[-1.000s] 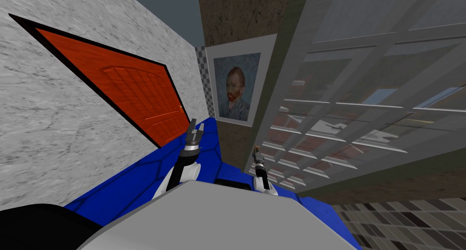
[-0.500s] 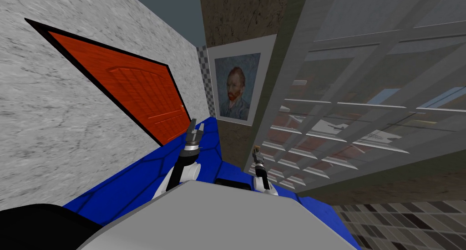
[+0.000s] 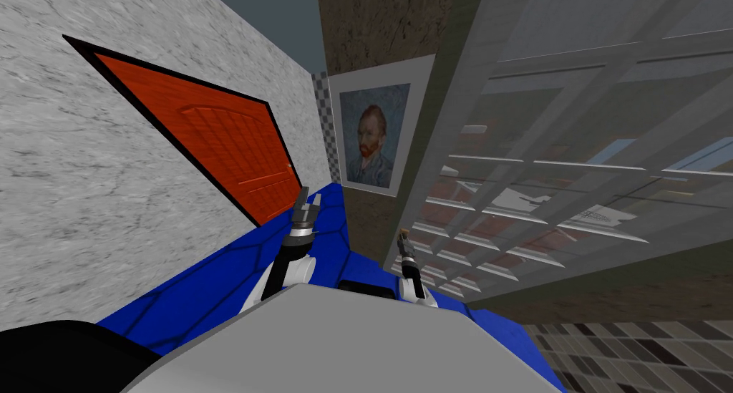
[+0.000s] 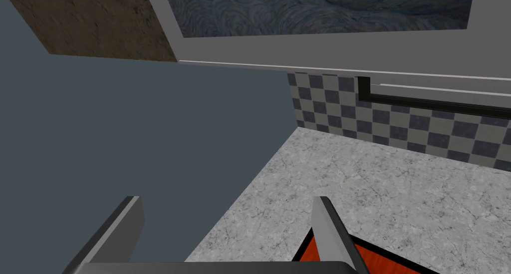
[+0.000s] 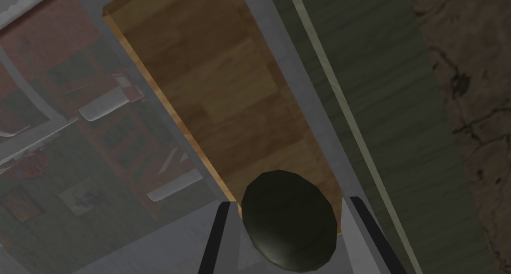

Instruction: Push the door open

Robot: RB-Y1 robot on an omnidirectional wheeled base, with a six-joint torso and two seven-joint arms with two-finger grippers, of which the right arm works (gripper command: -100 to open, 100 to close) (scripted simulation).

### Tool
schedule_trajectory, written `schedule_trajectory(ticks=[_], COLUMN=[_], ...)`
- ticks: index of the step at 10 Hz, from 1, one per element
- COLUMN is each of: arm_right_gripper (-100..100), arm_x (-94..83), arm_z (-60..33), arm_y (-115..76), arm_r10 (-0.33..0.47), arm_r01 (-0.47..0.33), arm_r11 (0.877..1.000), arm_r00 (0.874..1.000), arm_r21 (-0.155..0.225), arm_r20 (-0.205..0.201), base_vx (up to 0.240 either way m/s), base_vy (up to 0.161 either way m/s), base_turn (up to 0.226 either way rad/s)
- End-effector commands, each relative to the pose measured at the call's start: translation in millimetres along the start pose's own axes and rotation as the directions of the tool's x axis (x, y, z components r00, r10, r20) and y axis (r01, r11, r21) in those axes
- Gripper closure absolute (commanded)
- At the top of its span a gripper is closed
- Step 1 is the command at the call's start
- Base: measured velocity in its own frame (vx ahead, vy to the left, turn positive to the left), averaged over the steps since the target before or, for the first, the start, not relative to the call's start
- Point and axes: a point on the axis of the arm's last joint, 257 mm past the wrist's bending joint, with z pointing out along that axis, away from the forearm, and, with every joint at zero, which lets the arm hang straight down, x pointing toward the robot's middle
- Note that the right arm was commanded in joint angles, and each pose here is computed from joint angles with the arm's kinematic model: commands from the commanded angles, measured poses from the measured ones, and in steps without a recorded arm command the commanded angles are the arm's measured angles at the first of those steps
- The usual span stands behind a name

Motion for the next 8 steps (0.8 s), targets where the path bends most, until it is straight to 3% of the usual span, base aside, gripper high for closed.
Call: schedule_trajectory(ticks=[1,8], arm_right_gripper=[100,100], arm_x=[-6.8,-8.3], arm_z=[1.2,1.5], arm_y=[-9.7,-8.6], arm_r10=[0.032,0.193], arm_r01=[-0.033,-0.193], arm_r11=[0.999,0.981], arm_r00=[0.999,0.981], arm_r21=[0.009,-0.003], arm_r20=[0.014,0.014], base_vx=[-0.039,-0.037], base_vy=[-0.022,-0.021], base_turn=[0.029,0.027])
